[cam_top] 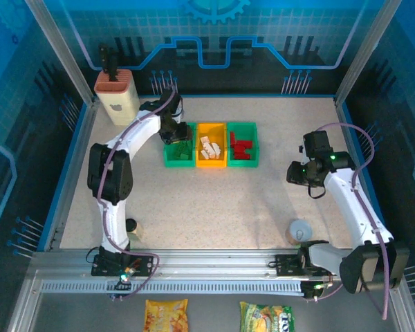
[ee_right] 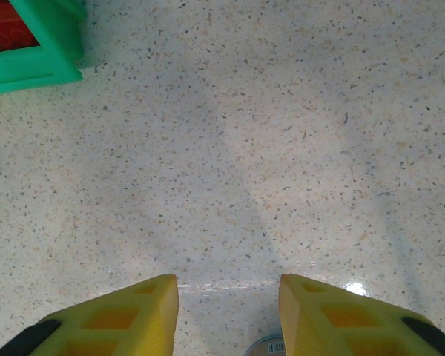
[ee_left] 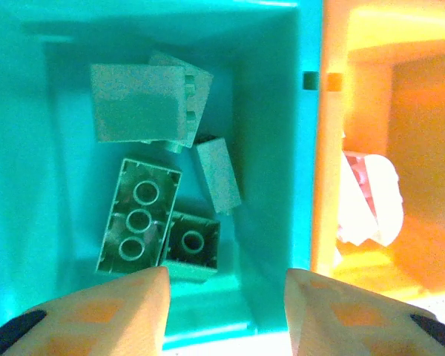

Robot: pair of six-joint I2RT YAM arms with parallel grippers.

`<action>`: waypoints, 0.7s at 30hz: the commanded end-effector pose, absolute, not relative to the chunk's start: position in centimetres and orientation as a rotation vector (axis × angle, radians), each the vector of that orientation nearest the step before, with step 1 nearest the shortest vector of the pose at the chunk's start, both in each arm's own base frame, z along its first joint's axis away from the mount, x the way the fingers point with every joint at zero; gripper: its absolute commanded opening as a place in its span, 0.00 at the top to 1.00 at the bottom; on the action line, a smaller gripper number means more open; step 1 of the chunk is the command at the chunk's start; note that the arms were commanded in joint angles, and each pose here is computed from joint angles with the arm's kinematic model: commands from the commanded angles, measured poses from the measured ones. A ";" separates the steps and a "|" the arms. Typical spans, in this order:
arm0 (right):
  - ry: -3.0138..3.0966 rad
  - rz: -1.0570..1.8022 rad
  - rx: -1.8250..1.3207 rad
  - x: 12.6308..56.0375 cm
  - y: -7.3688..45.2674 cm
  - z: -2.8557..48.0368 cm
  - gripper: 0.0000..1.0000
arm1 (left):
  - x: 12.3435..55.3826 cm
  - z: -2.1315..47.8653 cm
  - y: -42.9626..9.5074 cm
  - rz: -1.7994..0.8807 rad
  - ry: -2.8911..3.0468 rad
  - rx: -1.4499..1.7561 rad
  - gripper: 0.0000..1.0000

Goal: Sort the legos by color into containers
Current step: Place the lego in the container, then reset both arms

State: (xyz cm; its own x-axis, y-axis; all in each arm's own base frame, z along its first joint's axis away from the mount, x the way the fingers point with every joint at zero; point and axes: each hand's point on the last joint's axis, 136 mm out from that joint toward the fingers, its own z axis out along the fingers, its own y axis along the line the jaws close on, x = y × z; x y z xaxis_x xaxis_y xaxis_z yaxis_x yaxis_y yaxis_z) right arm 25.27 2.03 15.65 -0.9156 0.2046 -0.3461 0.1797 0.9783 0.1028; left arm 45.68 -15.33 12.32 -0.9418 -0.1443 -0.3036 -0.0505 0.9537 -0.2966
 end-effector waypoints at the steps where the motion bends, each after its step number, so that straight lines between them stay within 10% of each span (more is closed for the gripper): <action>1: 2.729 0.129 0.269 26.5 2.2 16.3 0.53 | 45.4 16.1 -13.8 -0.354 2.665 -0.119 0.50; 11: 2.624 0.091 0.289 30.6 1.6 15.9 0.24 | 41.5 18.3 -6.3 -0.143 2.479 -0.223 0.18; 14: 2.586 0.068 0.292 32.1 1.3 15.3 0.00 | 40.0 17.5 -3.8 -0.086 2.434 -0.281 0.07; 21: 2.482 -0.130 0.272 35.2 -1.1 13.4 0.00 | 37.6 14.7 0.9 0.075 2.346 -0.426 0.01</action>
State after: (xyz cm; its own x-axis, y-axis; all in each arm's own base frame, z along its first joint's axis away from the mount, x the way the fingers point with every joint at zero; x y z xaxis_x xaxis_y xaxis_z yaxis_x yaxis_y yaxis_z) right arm 33.24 0.74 13.58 -0.8306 0.1843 -0.5256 0.1914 0.9806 0.0414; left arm 36.88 -1.27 13.71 -0.7624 -0.2645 -0.5905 -0.2567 0.9614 -0.0992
